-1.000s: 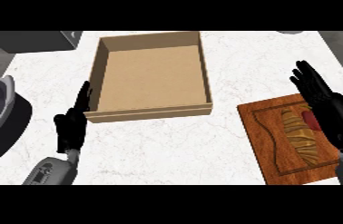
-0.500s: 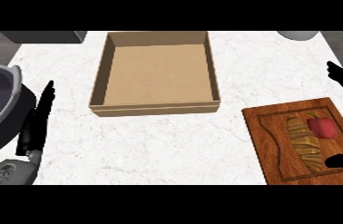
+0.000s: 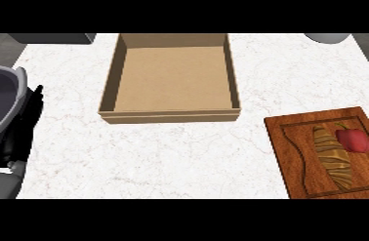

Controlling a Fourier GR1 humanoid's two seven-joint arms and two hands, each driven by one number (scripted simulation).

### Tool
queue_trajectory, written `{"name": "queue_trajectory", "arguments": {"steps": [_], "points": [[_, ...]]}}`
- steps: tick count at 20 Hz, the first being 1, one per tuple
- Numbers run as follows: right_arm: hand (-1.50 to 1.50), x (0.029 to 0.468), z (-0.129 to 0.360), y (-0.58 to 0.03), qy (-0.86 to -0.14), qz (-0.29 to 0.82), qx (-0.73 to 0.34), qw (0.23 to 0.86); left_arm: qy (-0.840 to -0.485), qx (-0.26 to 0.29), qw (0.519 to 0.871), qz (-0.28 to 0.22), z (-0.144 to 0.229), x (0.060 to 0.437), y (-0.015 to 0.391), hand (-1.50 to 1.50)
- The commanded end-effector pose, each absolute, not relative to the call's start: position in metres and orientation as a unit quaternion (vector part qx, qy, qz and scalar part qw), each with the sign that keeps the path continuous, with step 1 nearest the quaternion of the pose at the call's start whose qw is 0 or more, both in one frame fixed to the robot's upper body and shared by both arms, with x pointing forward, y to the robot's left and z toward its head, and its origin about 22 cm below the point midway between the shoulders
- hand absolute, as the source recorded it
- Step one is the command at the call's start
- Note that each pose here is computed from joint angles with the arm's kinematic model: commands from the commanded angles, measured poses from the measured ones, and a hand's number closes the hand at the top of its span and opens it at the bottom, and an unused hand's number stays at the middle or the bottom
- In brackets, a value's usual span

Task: Pick the bell pepper from the cutting board and place it in the cardboard box

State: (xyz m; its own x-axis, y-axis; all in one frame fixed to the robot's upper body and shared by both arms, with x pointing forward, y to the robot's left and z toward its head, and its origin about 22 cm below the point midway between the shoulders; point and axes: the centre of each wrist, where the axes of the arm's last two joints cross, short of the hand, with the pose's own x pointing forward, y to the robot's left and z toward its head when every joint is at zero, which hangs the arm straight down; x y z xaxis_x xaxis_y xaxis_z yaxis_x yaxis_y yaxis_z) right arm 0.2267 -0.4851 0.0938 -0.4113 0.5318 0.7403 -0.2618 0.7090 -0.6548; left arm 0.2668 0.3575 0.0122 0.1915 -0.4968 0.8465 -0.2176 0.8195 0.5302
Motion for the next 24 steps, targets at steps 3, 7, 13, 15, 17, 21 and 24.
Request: {"name": "queue_trajectory", "arguments": {"steps": [3, 7, 13, 15, 17, 21, 24], "points": [[-1.50, 0.233, 0.132, -0.522, -0.705, 0.507, -0.155, 0.472, -0.630, 0.276, 0.717, -0.113, 0.018, 0.267, 0.353, 0.00], [-1.50, 0.240, 0.135, -0.525, -0.635, 0.594, -0.175, 0.462, -0.628, 0.278, 0.719, -0.105, 0.012, 0.273, 0.352, 0.00], [-1.50, 0.273, 0.135, -0.499, -0.520, 0.689, -0.199, 0.464, -0.631, 0.281, 0.714, -0.112, 0.025, 0.280, 0.350, 0.00], [-1.50, 0.283, 0.144, -0.497, -0.488, 0.706, -0.201, 0.473, -0.627, 0.283, 0.716, -0.116, 0.020, 0.267, 0.356, 0.00], [-1.50, 0.292, 0.124, -0.474, -0.480, 0.715, -0.183, 0.474, -0.624, 0.284, 0.721, -0.106, 0.007, 0.264, 0.351, 0.00], [-1.50, 0.316, 0.112, -0.463, -0.451, 0.727, -0.189, 0.482, -0.625, 0.288, 0.719, -0.099, 0.021, 0.266, 0.348, 0.00], [-1.50, 0.315, 0.110, -0.454, -0.454, 0.732, -0.195, 0.468, -0.620, 0.292, 0.722, -0.101, 0.008, 0.261, 0.359, 0.00]]}}
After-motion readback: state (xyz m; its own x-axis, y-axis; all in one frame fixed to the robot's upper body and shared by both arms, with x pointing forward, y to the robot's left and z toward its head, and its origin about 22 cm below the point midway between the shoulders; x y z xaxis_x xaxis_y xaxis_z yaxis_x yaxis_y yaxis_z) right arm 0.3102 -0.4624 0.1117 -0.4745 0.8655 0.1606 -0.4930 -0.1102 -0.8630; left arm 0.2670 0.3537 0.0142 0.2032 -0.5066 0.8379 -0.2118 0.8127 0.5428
